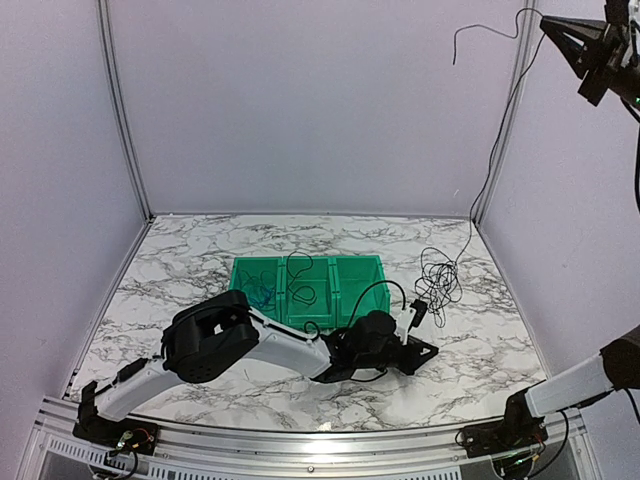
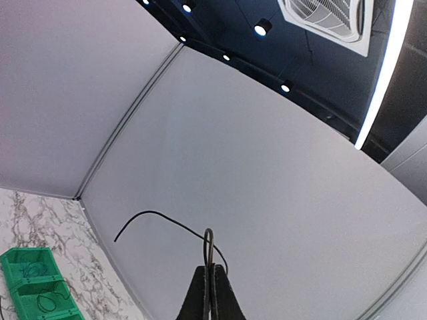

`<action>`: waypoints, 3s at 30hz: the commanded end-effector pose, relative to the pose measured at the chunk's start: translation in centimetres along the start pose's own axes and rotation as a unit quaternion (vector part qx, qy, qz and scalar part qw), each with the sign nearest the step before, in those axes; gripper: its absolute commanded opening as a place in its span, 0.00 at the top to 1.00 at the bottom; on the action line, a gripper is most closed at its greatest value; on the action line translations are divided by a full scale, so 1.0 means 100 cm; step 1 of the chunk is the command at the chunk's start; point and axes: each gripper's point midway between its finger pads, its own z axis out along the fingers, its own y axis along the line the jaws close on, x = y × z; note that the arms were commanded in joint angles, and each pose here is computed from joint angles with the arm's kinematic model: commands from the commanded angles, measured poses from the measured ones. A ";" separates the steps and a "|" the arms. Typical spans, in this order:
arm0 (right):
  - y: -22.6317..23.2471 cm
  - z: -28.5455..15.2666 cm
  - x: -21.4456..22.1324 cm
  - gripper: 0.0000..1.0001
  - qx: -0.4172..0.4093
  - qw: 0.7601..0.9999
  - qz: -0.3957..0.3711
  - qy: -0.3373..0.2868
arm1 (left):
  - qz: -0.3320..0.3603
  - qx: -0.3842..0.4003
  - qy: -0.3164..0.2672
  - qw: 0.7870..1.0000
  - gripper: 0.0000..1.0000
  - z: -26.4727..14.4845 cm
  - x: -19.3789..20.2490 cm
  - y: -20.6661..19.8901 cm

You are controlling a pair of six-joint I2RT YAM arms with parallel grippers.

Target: Untangle the cables

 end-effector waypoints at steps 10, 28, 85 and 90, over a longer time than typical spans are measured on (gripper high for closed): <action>0.031 0.018 0.103 1.00 -0.033 0.992 0.034 0.117 | 0.141 -0.043 0.014 0.989 0.52 -0.080 -0.008 -0.060; 0.156 0.011 0.179 1.00 -0.265 0.930 0.223 0.124 | 0.211 -0.240 -0.185 0.929 0.14 -0.169 -0.155 -0.071; 0.378 -0.093 0.485 0.39 -0.423 0.760 0.165 0.466 | 0.139 -0.160 -0.211 0.954 1.00 -0.247 -0.193 -0.096; 0.390 -0.103 0.507 0.69 -0.433 0.735 0.168 0.494 | 0.146 -0.177 -0.225 0.947 1.00 -0.273 -0.202 -0.101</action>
